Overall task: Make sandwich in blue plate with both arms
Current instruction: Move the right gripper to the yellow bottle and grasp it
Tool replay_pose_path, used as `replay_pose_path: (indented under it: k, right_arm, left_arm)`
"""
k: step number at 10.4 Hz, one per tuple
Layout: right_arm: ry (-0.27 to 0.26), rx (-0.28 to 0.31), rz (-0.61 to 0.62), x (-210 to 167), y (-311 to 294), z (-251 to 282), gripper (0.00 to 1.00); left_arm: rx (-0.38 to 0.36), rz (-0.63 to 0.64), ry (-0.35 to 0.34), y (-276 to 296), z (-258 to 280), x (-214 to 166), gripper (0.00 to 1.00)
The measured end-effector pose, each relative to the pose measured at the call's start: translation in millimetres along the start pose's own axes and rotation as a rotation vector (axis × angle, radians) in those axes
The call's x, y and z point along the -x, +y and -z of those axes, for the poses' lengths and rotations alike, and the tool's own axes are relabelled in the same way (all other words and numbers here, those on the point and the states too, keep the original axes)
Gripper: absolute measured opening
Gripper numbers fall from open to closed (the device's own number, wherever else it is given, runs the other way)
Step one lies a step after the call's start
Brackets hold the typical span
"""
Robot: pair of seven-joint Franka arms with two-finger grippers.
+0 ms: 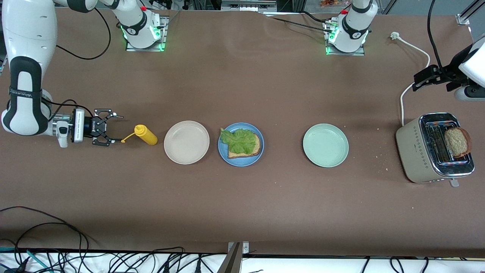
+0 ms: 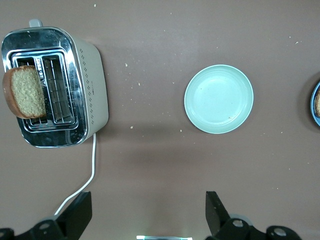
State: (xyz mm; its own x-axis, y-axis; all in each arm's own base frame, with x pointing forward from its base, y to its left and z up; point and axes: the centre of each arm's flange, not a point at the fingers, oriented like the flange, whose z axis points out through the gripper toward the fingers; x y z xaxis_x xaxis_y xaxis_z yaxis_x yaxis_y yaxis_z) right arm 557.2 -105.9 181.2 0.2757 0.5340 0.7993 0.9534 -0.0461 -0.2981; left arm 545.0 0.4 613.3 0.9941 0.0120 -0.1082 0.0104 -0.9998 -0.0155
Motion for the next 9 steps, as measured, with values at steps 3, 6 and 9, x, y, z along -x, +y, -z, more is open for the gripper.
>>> replay_pose_path:
  k: [3, 6, 9]
  right_arm:
    - [0.139, 0.012, 0.107, -2, 8, -30, 1.0]
    - [0.267, 0.019, 0.128, 9, 12, -55, 1.0]
    - [0.321, -0.011, 0.133, 10, 15, -92, 1.0]
  left_arm:
    - [0.0, 0.0, 0.0, 0, 0, 0, 1.0]
    - [0.0, 0.0, 0.0, 0, 0, 0, 1.0]
    - [0.0, 0.0, 0.0, 0, 0, 0, 1.0]
